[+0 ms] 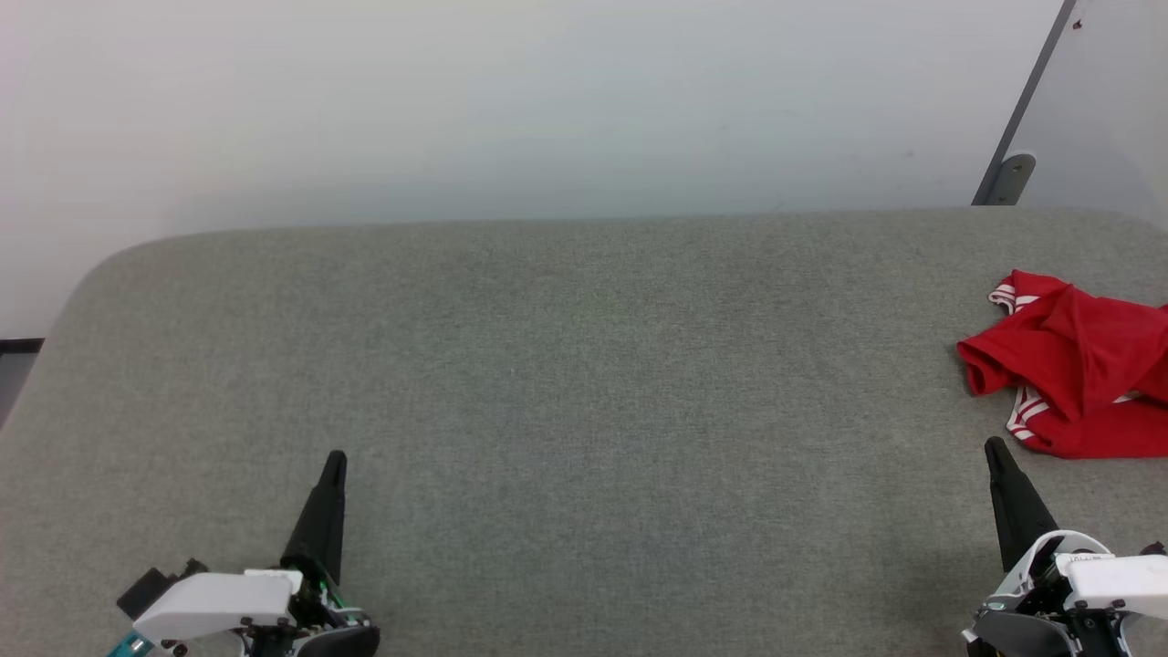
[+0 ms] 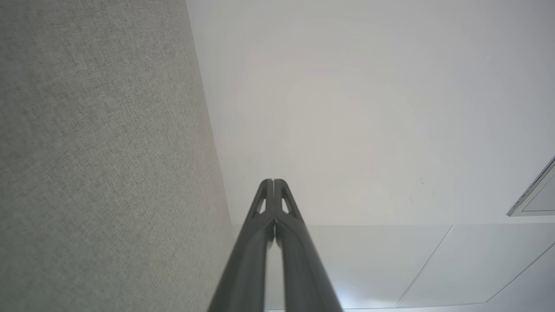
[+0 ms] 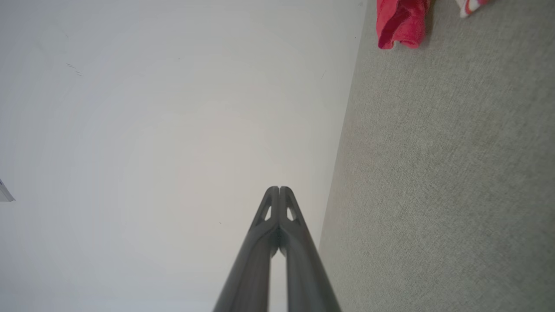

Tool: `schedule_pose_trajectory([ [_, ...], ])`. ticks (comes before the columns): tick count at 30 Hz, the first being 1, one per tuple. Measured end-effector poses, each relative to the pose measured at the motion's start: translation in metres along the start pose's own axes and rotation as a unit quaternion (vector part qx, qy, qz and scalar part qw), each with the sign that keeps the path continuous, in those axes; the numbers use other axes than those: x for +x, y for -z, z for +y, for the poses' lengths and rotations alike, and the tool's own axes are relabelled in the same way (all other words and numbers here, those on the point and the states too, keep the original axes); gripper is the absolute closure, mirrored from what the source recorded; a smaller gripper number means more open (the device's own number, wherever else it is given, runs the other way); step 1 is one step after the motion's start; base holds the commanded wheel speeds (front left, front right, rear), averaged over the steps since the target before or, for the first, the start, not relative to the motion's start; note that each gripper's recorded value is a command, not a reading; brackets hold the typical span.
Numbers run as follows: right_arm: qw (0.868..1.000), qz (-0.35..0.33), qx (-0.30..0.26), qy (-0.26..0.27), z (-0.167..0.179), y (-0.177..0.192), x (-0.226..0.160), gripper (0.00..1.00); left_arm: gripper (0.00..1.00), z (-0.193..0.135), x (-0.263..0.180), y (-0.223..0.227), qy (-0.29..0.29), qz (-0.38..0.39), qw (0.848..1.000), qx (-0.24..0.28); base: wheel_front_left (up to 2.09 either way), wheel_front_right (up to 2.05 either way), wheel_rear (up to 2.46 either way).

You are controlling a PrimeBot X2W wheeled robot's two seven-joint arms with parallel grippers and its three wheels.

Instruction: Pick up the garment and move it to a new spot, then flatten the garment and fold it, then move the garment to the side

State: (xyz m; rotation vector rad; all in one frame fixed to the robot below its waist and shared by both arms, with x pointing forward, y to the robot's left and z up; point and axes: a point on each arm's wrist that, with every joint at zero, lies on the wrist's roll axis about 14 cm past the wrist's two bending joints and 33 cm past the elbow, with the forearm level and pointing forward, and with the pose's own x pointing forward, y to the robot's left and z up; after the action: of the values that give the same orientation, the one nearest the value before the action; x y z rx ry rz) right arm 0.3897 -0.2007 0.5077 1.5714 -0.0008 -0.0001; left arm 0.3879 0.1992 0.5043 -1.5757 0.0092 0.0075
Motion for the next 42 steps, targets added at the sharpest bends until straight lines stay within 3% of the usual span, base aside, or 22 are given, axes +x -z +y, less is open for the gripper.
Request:
schedule_pose_trajectory([
  [42,1.0,0.0,0.0,0.0,0.0,0.0,0.0,1.0,1.0,-0.0001,0.0,0.0001,0.0,0.0,1.0,0.0,0.0,0.0,0.0],
])
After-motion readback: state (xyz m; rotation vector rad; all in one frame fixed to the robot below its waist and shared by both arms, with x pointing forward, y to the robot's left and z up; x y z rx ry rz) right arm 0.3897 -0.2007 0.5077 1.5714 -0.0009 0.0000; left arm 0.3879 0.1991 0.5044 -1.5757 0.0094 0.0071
